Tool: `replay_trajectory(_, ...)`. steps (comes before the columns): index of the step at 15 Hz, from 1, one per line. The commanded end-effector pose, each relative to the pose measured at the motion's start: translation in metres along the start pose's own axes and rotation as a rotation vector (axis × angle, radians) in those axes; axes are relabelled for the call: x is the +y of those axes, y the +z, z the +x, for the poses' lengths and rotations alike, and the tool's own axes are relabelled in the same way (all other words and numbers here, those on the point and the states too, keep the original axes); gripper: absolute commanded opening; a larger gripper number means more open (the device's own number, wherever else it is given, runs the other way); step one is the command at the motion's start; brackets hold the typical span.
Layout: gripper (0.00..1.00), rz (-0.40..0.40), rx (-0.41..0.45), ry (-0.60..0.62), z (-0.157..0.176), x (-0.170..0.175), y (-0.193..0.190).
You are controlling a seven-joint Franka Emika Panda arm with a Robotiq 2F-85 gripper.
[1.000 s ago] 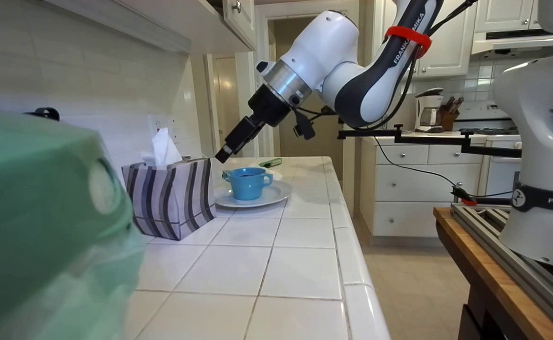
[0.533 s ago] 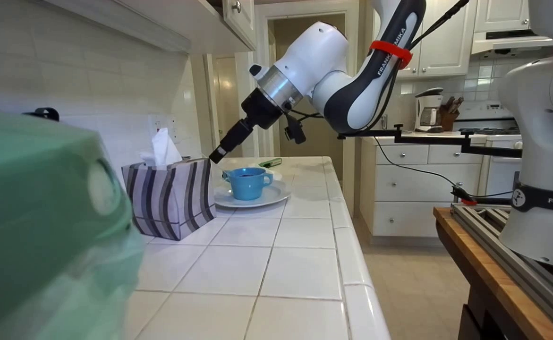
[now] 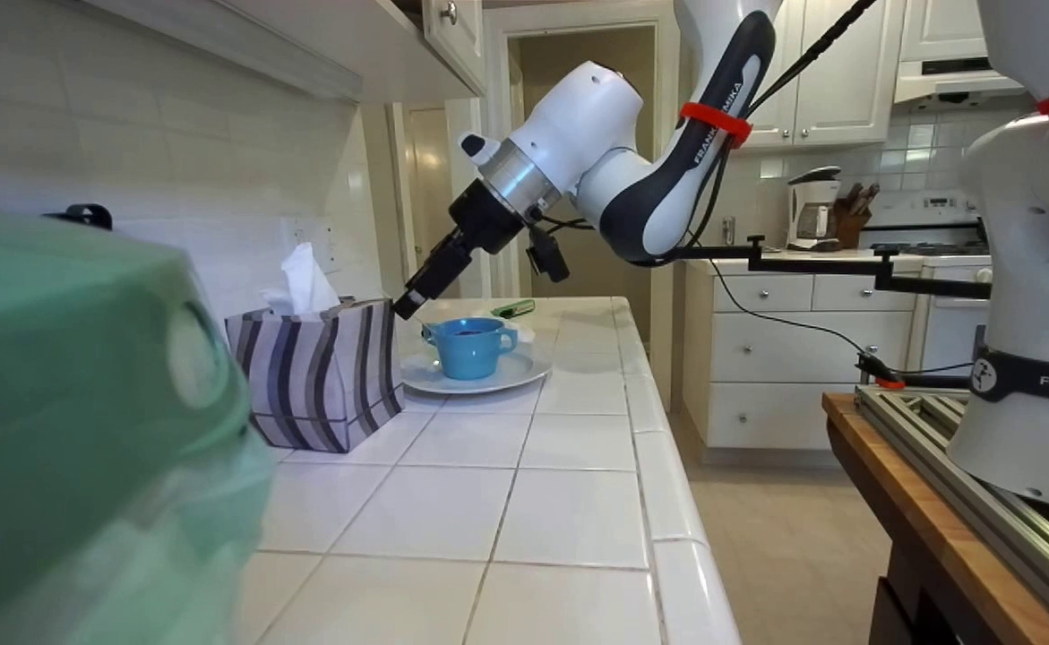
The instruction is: Place the blue cup on the plate and stir the contents
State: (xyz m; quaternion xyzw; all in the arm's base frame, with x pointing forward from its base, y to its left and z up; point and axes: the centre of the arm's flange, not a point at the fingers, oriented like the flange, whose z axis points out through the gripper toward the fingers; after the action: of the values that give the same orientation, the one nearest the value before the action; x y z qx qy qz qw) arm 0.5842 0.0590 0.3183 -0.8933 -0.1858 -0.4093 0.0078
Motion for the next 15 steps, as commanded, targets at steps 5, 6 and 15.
replay_trajectory(5,1.00,0.099,-0.033,-0.019,0.012,0.001,-0.011)
replay_trajectory(6,1.00,0.090,-0.037,-0.019,0.013,0.004,-0.016)
replay_trajectory(15,1.00,0.038,-0.012,-0.022,-0.008,0.014,-0.021)
